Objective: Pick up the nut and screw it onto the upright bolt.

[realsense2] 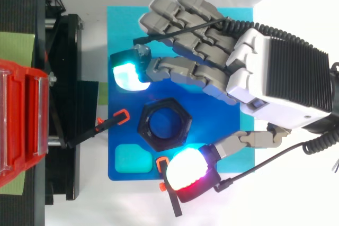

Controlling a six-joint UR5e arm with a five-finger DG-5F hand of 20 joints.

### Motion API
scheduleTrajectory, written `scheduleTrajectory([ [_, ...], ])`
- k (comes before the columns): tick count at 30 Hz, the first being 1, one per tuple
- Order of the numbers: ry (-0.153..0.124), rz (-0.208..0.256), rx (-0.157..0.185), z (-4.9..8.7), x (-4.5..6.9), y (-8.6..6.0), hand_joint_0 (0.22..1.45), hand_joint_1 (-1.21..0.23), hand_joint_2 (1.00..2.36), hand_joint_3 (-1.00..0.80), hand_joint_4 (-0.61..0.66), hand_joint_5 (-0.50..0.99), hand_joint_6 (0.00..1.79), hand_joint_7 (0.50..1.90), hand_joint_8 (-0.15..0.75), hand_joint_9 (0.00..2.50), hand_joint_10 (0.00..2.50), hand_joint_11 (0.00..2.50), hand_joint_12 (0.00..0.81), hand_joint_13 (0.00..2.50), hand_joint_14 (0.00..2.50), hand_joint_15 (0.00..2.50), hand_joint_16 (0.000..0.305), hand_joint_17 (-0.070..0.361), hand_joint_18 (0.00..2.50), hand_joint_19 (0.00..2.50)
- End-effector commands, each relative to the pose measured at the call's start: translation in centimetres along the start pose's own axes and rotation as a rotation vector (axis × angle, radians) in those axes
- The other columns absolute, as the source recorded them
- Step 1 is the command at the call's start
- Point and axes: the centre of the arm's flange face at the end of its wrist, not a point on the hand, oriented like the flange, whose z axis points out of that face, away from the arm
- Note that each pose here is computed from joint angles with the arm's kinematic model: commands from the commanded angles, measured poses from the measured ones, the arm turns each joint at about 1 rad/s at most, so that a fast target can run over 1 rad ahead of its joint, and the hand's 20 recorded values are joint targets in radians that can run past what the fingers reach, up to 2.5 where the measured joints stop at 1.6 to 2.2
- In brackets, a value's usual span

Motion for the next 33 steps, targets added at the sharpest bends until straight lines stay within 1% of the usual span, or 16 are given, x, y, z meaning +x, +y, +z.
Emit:
scheduleTrajectory([
  [1,0.017,-0.009,0.006,0.5,-0.5,0.3,0.32,-0.24,1.0,-0.5,0.18,-0.28,0.5,0.59,0.296,0.04,0.0,0.0,0.466,0.0,0.0,0.0,0.076,0.172,0.0,0.0],
  [4,0.019,-0.009,0.005,0.9,-0.9,0.9,0.33,-0.2,1.0,-0.5,0.18,-0.27,0.5,0.62,0.293,0.04,0.0,0.0,0.462,0.0,0.0,0.0,0.075,0.17,0.0,0.0],
  [8,0.021,-0.01,-0.001,1.1,-1.1,1.4,0.33,-0.17,1.0,-0.5,0.2,-0.26,0.5,0.69,0.302,0.05,0.0,0.0,0.46,0.0,0.0,0.0,0.075,0.168,0.0,0.0],
  [13,0.015,-0.005,-0.006,1.3,-1.3,1.9,0.34,-0.15,1.0,-0.5,0.22,-0.24,0.5,0.78,0.306,0.05,0.0,0.0,0.459,0.0,0.0,0.0,0.074,0.167,0.0,0.0],
  [14,0.014,-0.003,-0.013,1.4,-1.3,2.1,0.34,-0.15,1.0,-0.5,0.23,-0.24,0.5,0.79,0.307,0.05,0.0,0.0,0.459,0.0,0.0,0.0,0.074,0.167,0.0,0.0],
  [16,0.012,-0.001,-0.016,1.6,-1.4,2.4,0.34,-0.14,1.0,-0.5,0.23,-0.24,0.5,0.81,0.307,0.06,0.0,0.0,0.46,0.0,0.0,0.0,0.074,0.166,0.0,0.0],
  [21,0.013,0.001,-0.025,1.5,-1.2,2.9,0.35,-0.14,1.0,-0.5,0.25,-0.23,0.5,0.85,0.31,0.08,0.0,0.0,0.456,0.01,0.0,0.0,0.073,0.165,0.0,0.0],
  [22,0.016,0.003,-0.03,1.4,-1.0,3.3,0.35,-0.14,1.0,-0.5,0.26,-0.22,0.5,0.87,0.313,0.08,0.0,0.0,0.455,0.02,0.0,0.0,0.073,0.165,0.0,0.0],
  [24,0.017,0.003,-0.035,1.3,-0.9,3.6,0.36,-0.13,1.0,-0.5,0.26,-0.22,0.5,0.88,0.317,0.09,0.0,0.0,0.453,0.02,0.0,0.0,0.073,0.163,0.0,0.0],
  [26,0.017,0.003,-0.036,1.3,-0.9,3.7,0.36,-0.13,1.0,-0.5,0.27,-0.22,0.5,0.89,0.316,0.1,0.0,0.0,0.455,0.03,0.0,0.0,0.073,0.164,0.0,0.0],
  [27,0.018,0.003,-0.038,1.2,-0.8,3.8,0.36,-0.15,1.0,-0.5,0.27,-0.21,0.5,0.88,0.325,0.17,0.0,0.0,0.457,0.07,0.0,0.0,0.073,0.164,0.0,0.0],
  [28,0.019,0.004,-0.039,1.2,-0.8,3.9,0.36,-0.15,1.0,-0.5,0.27,-0.2,0.5,0.89,0.325,0.18,0.0,0.0,0.456,0.08,0.0,0.0,0.073,0.164,0.0,0.0],
  [33,0.021,0.004,-0.038,1.2,-0.7,3.8,0.37,-0.16,1.0,-0.5,0.28,-0.19,0.5,0.91,0.328,0.22,0.0,0.0,0.448,0.12,0.0,0.0,0.072,0.162,0.0,0.0],
])
